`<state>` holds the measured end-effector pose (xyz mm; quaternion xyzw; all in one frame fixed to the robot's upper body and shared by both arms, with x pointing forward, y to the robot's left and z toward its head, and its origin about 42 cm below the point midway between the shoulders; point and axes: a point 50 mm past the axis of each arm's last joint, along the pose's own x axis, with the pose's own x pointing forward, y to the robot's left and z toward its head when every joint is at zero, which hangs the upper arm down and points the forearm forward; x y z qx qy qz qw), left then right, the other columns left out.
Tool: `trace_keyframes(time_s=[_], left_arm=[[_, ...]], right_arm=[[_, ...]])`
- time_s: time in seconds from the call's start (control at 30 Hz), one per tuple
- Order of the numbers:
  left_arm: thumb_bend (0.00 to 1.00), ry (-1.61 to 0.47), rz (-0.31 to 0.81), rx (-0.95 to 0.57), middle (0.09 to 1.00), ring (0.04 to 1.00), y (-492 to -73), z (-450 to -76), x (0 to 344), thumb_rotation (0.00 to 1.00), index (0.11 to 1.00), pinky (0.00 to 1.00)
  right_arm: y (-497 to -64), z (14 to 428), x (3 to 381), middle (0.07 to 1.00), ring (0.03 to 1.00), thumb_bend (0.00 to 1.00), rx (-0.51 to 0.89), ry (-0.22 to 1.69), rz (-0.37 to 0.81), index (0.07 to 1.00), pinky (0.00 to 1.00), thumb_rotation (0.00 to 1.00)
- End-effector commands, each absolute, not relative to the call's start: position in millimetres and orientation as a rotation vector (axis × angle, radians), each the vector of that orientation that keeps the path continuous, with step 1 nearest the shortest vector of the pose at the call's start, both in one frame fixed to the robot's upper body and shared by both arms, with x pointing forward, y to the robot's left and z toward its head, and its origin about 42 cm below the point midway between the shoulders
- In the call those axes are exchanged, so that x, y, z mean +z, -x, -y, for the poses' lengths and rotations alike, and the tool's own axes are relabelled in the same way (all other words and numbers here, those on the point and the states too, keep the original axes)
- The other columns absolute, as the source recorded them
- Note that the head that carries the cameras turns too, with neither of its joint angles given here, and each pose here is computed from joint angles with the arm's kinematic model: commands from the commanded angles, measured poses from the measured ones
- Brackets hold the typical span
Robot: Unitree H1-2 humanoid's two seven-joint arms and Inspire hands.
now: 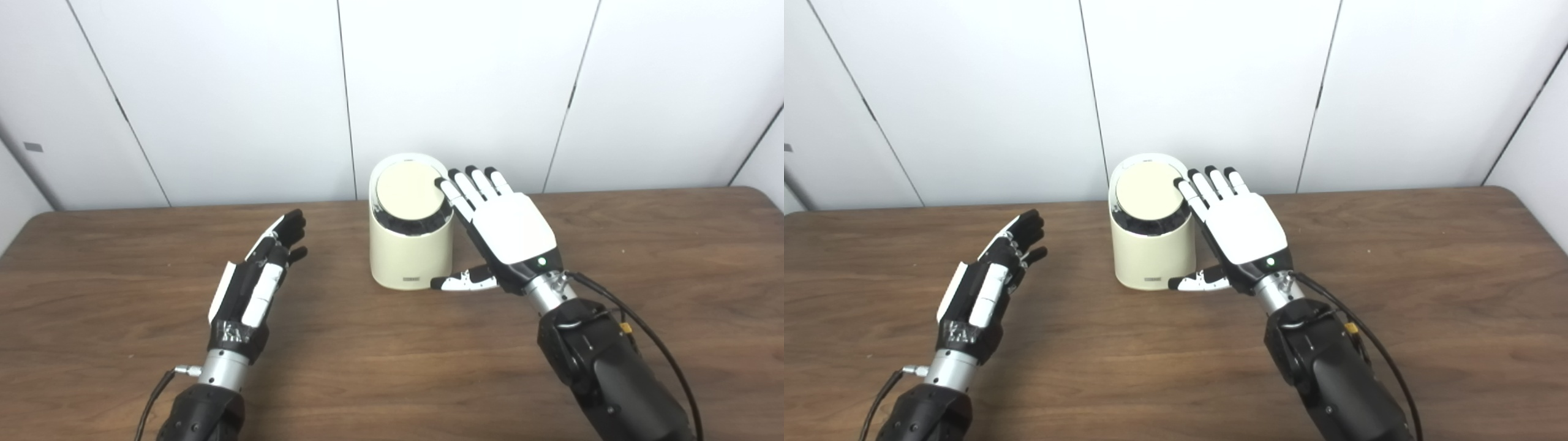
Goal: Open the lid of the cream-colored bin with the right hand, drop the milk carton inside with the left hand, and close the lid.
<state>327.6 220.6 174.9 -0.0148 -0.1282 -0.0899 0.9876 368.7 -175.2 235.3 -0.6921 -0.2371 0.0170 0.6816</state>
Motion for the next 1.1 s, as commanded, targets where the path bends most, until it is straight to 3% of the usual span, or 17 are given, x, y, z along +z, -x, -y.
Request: trace_keyframes(time_s=[0.0, 0.6, 0.7, 0.77, 0.83, 0.9, 1.03, 1.07], left_arm=[[0.75, 0.039, 0.347, -0.198, 0.924, 0.941, -335, -216, 193, 0.8, 0.936, 0.89], [0.74, 0.033, 0.351, -0.2, 0.926, 0.944, -335, -215, 192, 0.8, 0.936, 0.9], [0.76, 0.032, 0.344, -0.197, 0.922, 0.939, -334, -215, 193, 0.8, 0.928, 0.9], [0.74, 0.034, 0.345, -0.194, 0.924, 0.938, -333, -215, 193, 0.8, 0.926, 0.89], [0.68, 0.037, 0.349, -0.187, 0.923, 0.932, -332, -215, 193, 0.81, 0.919, 0.88], [0.61, 0.04, 0.351, -0.184, 0.921, 0.929, -331, -215, 194, 0.83, 0.915, 0.87], [0.6, 0.041, 0.352, -0.183, 0.92, 0.928, -331, -215, 194, 0.83, 0.914, 0.87], [0.6, 0.05, 0.359, -0.173, 0.92, 0.928, -330, -215, 194, 0.83, 0.914, 0.87]], right_arm=[[-370, 172, 256, 1.0, 1.0, 0.66, -0.012, 1.524, 0.6, 0.973, 1.0, 0.61], [-365, 171, 254, 0.999, 1.0, 0.67, -0.007, 1.493, 0.609, 0.979, 1.0, 0.58], [-362, 173, 256, 1.0, 1.0, 0.64, -0.031, 1.426, 0.604, 0.998, 1.0, 0.63], [-356, 177, 253, 1.0, 1.0, 0.61, -0.04, 1.282, 0.608, 1.0, 1.0, 0.65], [-349, 181, 247, 1.0, 1.0, 0.49, -0.052, 1.091, 0.606, 0.994, 1.0, 0.84], [-346, 183, 244, 0.998, 1.0, 0.41, -0.061, 1.004, 0.606, 0.982, 1.0, 0.95], [-346, 183, 243, 0.997, 1.0, 0.39, -0.061, 0.984, 0.61, 0.979, 1.0, 0.98], [-340, 188, 230, 0.997, 1.0, 0.39, -0.049, 0.803, 0.594, 0.979, 1.0, 0.99]])
